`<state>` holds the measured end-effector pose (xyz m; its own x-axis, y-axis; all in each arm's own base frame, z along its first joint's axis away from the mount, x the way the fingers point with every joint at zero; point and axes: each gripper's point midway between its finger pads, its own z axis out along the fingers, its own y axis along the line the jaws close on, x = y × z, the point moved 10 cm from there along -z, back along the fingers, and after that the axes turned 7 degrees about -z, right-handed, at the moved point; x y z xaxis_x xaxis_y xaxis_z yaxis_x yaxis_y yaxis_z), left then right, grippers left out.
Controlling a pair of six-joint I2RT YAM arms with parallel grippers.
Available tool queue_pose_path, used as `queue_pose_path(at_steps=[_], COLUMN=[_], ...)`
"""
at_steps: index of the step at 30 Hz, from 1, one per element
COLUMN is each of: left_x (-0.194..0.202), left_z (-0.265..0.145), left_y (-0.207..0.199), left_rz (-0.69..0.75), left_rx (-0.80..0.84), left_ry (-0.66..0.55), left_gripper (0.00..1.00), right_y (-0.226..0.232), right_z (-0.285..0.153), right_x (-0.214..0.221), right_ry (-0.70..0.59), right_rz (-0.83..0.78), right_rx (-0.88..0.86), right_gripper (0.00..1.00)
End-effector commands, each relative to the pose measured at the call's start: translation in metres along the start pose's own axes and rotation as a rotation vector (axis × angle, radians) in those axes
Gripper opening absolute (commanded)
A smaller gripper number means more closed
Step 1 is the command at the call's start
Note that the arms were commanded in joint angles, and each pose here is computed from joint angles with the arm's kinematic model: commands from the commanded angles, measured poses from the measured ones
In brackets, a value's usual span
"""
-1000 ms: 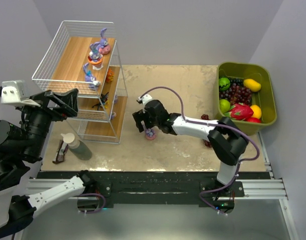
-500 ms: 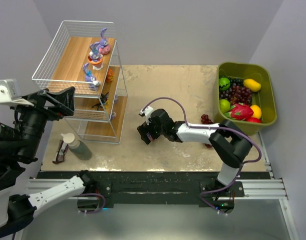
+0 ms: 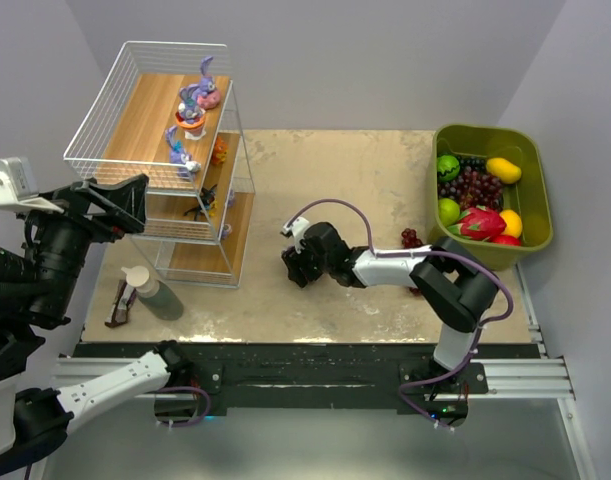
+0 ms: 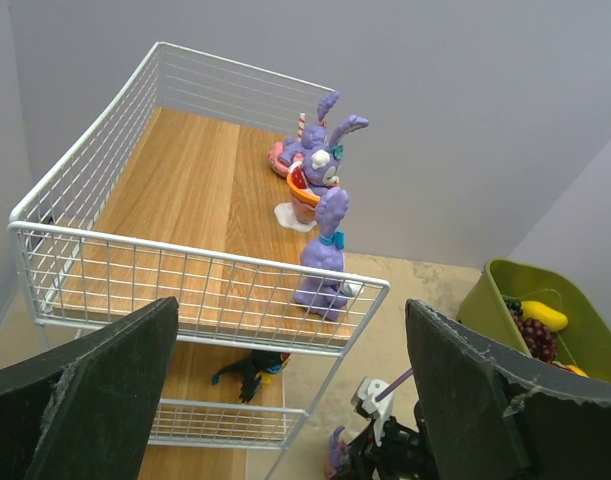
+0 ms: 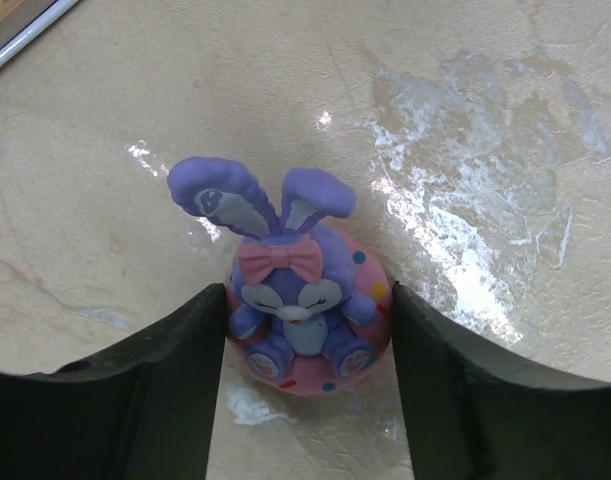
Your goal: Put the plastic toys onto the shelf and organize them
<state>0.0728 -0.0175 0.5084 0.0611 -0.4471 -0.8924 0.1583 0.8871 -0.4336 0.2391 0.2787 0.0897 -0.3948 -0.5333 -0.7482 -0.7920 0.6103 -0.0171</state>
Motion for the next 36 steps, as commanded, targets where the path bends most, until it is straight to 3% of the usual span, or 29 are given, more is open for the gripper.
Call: queue_pose_path(at_steps=[1, 4, 7, 17, 36], left_x=[-0.002, -0.002, -0.002, -0.004, -0.006], left_z=[0.004, 0.005, 0.005, 0.003, 0.003], left_y=[-0.006, -0.007, -0.008, -0.008, -0.006], left_rz=[-0.021, -0.025, -0.033, -0.064, -0.062], left_rx=[0.014, 0.016, 0.017, 0.017, -0.020], left_ry=[0.003, 0.002, 0.004, -0.001, -0.003], left_gripper=[1.00, 1.00, 0.99, 1.00, 0.99], right_y=[-0.004, -0.004, 0.000, 0.015, 0.045], right_z=[-0.012, -0.015, -0.016, -0.001, 0.068], right_x=[-0.007, -0.016, -0.033, -0.106, -0.134], right_ry=[-0.046, -0.068, -0.109, -0.287, -0.288], right_rz=[-0.006, -0.017, -0.009, 0.018, -0.043], right_rx=[0.035, 0.028, -0.024, -0.212, -0.357], right_gripper=[0.44, 0.25, 0.18, 0.18, 0.23])
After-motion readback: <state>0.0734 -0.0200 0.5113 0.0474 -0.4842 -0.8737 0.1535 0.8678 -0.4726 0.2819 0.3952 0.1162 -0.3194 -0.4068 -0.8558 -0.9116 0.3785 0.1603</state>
